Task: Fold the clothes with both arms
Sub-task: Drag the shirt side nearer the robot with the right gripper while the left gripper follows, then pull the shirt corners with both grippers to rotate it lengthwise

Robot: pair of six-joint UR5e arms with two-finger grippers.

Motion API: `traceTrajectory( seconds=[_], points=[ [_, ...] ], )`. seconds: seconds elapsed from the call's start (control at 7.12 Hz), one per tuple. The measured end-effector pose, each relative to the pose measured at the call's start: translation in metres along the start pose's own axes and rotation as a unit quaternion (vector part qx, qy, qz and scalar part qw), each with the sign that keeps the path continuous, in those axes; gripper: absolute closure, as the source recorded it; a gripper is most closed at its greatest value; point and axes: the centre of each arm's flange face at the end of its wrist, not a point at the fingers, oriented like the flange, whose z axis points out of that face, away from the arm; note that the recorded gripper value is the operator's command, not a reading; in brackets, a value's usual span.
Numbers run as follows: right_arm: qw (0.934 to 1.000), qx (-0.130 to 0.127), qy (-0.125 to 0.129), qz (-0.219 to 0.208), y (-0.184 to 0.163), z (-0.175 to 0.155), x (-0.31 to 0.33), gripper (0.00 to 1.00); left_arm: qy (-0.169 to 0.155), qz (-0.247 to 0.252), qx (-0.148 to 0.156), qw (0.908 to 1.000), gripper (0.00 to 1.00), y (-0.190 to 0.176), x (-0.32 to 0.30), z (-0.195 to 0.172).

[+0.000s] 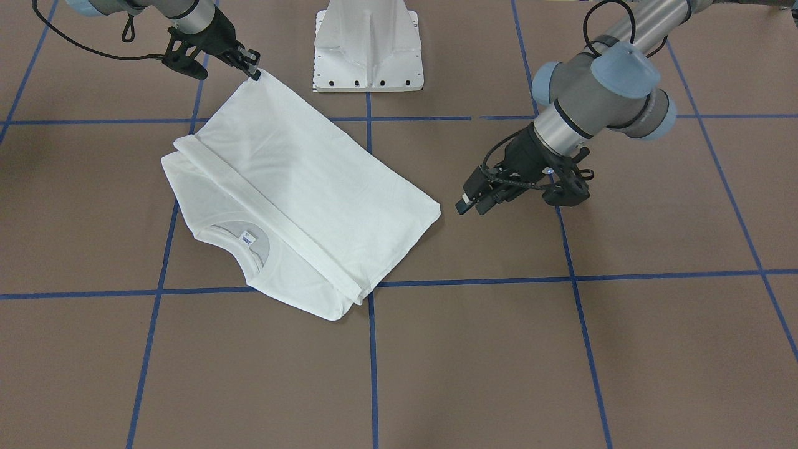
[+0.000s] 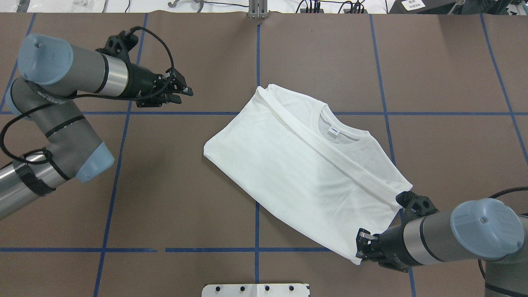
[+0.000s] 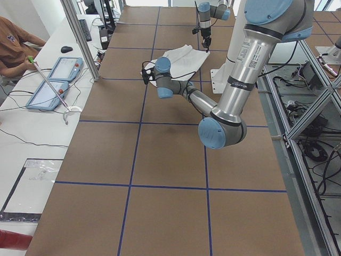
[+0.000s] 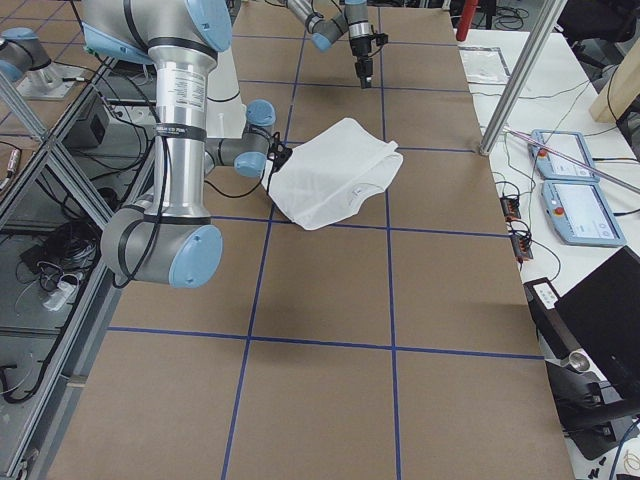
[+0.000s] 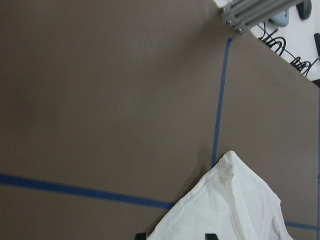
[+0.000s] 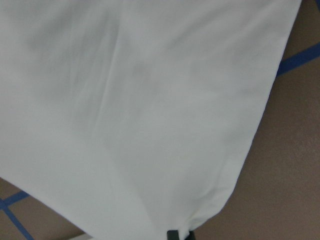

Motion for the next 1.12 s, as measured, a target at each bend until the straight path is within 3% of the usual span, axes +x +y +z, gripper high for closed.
traceTrajectory(
  seconds=[0.28, 0.56, 0.7, 0.84, 0.98, 1.12],
  points=[
    [0.9991, -0.03, 0.026, -0.013, 0.026, 0.014, 0.014, 1.0, -0.025, -0.052, -0.037, 0.9976, 0.35, 0.084, -0.013, 0.053],
    [0.9982, -0.047, 0.033, -0.02, 0.044, 0.017, 0.019, 0.76, -0.05, -0.063, -0.044, 0.9958, 0.35, 0.123, -0.016, 0.084],
    [0.9978, -0.052, 0.035, -0.022, 0.049, 0.018, 0.02, 0.76, -0.056, -0.064, -0.043, 0.9955, 0.37, 0.127, -0.017, 0.094],
    [0.9976, -0.054, 0.036, -0.023, 0.052, 0.018, 0.02, 0.76, -0.06, -0.065, -0.04, 0.9952, 0.53, 0.128, -0.015, 0.105],
    [0.9975, -0.055, 0.036, -0.024, 0.053, 0.019, 0.021, 0.6, -0.062, -0.065, -0.037, 0.9953, 1.0, 0.127, -0.012, 0.111],
    [0.9975, -0.056, 0.036, -0.025, 0.055, 0.018, 0.021, 0.01, -0.062, -0.066, -0.033, 0.9954, 1.0, 0.126, -0.011, 0.114]
  ],
)
